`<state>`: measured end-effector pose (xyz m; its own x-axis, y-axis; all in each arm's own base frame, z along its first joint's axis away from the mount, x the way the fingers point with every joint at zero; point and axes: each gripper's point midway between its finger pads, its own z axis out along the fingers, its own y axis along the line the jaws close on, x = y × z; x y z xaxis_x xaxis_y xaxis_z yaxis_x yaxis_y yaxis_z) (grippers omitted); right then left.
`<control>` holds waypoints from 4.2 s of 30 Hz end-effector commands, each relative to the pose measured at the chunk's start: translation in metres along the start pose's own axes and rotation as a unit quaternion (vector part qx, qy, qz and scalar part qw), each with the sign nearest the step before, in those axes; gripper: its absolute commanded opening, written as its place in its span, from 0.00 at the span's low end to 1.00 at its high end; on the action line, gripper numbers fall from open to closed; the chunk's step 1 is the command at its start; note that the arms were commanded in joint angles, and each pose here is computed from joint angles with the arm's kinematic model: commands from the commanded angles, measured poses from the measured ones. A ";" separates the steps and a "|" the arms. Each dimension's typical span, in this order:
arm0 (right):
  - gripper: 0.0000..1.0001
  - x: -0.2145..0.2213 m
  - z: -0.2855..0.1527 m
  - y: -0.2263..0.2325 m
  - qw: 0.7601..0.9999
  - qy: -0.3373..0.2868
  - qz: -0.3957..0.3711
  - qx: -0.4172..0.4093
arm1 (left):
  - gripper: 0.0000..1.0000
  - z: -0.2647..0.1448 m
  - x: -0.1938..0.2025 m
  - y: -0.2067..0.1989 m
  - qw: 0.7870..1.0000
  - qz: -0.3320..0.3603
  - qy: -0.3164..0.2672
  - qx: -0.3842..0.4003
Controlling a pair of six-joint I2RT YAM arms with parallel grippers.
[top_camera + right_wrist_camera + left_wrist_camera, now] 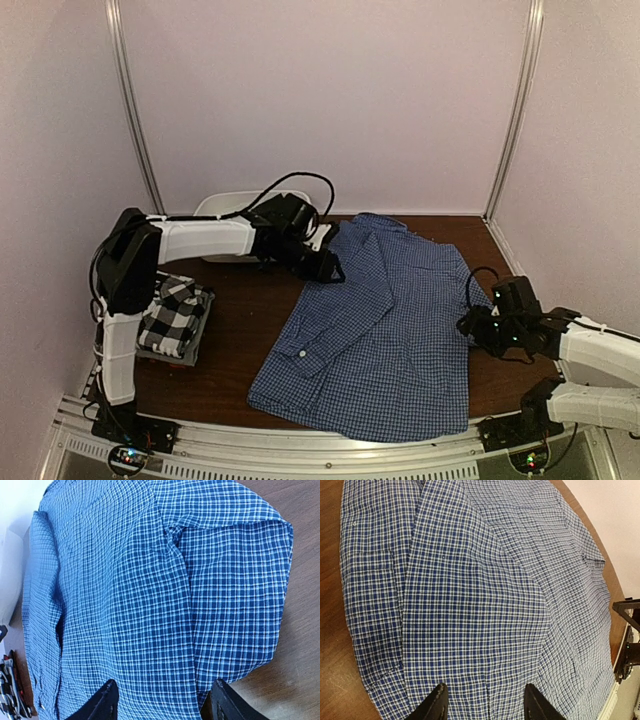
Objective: Fold and stack the long sleeve shirts
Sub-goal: Move the 1/3-folded shirt to the center of the board, then adjust the sleeve of the 1/3-folded shirt, then pick up the sleeve from the 1/3-folded shirt.
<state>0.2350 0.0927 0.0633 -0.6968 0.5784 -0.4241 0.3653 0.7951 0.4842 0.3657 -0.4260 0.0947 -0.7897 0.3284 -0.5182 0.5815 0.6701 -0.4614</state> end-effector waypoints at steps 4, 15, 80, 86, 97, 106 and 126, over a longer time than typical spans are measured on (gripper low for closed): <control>0.64 -0.006 0.004 -0.017 0.997 -0.029 0.067 -0.022 | 0.52 -0.034 -0.015 -0.024 0.999 0.010 -0.032 0.017; 0.54 -0.018 0.025 -0.043 0.983 -0.070 0.165 -0.035 | 0.52 -0.045 -0.019 -0.030 0.999 0.010 -0.042 0.020; 0.71 -0.099 0.011 0.037 0.990 -0.114 -0.052 -0.060 | 0.52 -0.064 -0.019 -0.037 0.999 0.014 -0.045 0.020; 0.71 -0.094 0.019 0.002 0.991 -0.106 0.010 -0.079 | 0.52 -0.064 -0.017 -0.036 0.999 0.012 -0.044 0.019; 0.70 -0.093 0.034 -0.027 0.982 -0.119 0.088 -0.113 | 0.52 -0.063 -0.015 -0.036 0.999 0.010 -0.041 0.020; 0.58 -0.102 0.041 -0.023 0.978 -0.124 0.094 -0.137 | 0.52 -0.067 -0.015 -0.037 0.999 0.010 -0.042 0.021; 0.00 -0.136 0.007 0.052 0.964 -0.120 -0.051 -0.230 | 0.53 -0.073 -0.021 -0.070 0.995 0.039 -0.051 0.082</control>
<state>0.3472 0.0401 0.1043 -0.5166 0.6583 -0.5475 0.1073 0.6842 0.7214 0.3369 -0.4180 0.1548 -0.7730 0.3104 -0.5533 0.6078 0.6125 -0.5055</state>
